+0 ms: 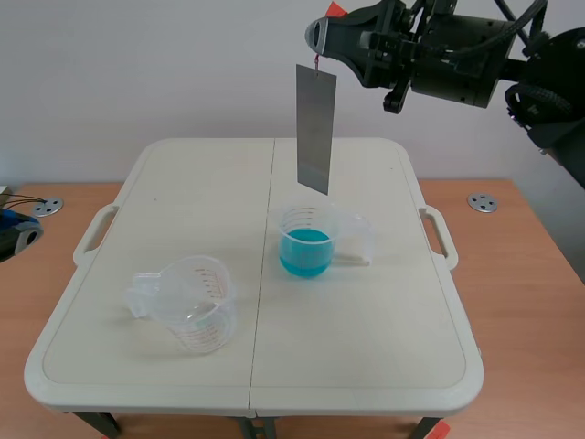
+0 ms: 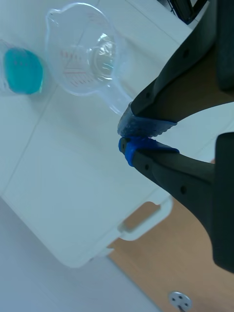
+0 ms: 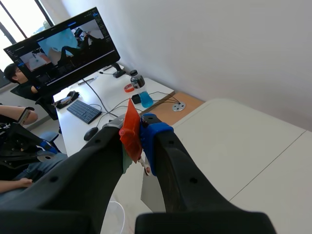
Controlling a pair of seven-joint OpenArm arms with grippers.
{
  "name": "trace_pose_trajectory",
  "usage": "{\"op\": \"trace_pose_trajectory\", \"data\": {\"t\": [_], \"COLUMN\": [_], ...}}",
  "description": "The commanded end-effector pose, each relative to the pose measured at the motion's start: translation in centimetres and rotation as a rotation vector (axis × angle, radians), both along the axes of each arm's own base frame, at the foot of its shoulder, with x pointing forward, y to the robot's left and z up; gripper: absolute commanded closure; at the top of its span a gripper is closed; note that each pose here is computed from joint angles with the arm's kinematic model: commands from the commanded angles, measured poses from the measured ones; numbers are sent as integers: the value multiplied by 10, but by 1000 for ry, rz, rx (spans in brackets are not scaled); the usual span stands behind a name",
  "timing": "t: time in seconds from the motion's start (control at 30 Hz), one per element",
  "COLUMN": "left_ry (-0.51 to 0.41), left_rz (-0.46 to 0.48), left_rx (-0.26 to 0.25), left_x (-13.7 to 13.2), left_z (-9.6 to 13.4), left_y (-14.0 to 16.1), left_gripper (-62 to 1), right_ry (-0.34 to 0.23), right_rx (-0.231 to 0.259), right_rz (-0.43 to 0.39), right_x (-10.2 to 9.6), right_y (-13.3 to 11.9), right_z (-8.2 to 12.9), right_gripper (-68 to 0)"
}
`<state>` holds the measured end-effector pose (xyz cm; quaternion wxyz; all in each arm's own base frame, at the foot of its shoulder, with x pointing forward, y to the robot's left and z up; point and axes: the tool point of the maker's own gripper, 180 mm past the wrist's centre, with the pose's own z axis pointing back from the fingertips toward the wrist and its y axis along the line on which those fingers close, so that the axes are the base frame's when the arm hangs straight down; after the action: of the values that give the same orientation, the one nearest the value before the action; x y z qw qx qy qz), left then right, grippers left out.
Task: Hold the metal plate by the orange handle, dip it into the blue solution, take it out and point at it, then put the plate back in the beaker on the left.
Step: 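Raise the plate and point at it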
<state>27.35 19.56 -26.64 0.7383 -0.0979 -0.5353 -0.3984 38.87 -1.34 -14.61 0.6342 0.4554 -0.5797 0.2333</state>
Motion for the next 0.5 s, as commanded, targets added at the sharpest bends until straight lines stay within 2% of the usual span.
{"op": "trace_pose_trajectory", "data": {"t": [0.0, 0.3, 0.47], "left_ry": [-8, -20, -18], "left_rz": [-25, -112, -167], "left_rx": [-19, -62, -48], "left_x": [4, 27, 33], "left_z": [3, 3, -5], "left_y": [-13, -72, -109], "left_gripper": [-27, -27, -27], "right_ry": [-54, -54, -49], "right_rx": [31, 31, 30], "right_rz": [10, 10, 10], "right_x": [-1, -1, -1], "right_y": [-2, -2, -2], "right_z": [20, 20, 18], "right_gripper": [-15, -15, -15]}}
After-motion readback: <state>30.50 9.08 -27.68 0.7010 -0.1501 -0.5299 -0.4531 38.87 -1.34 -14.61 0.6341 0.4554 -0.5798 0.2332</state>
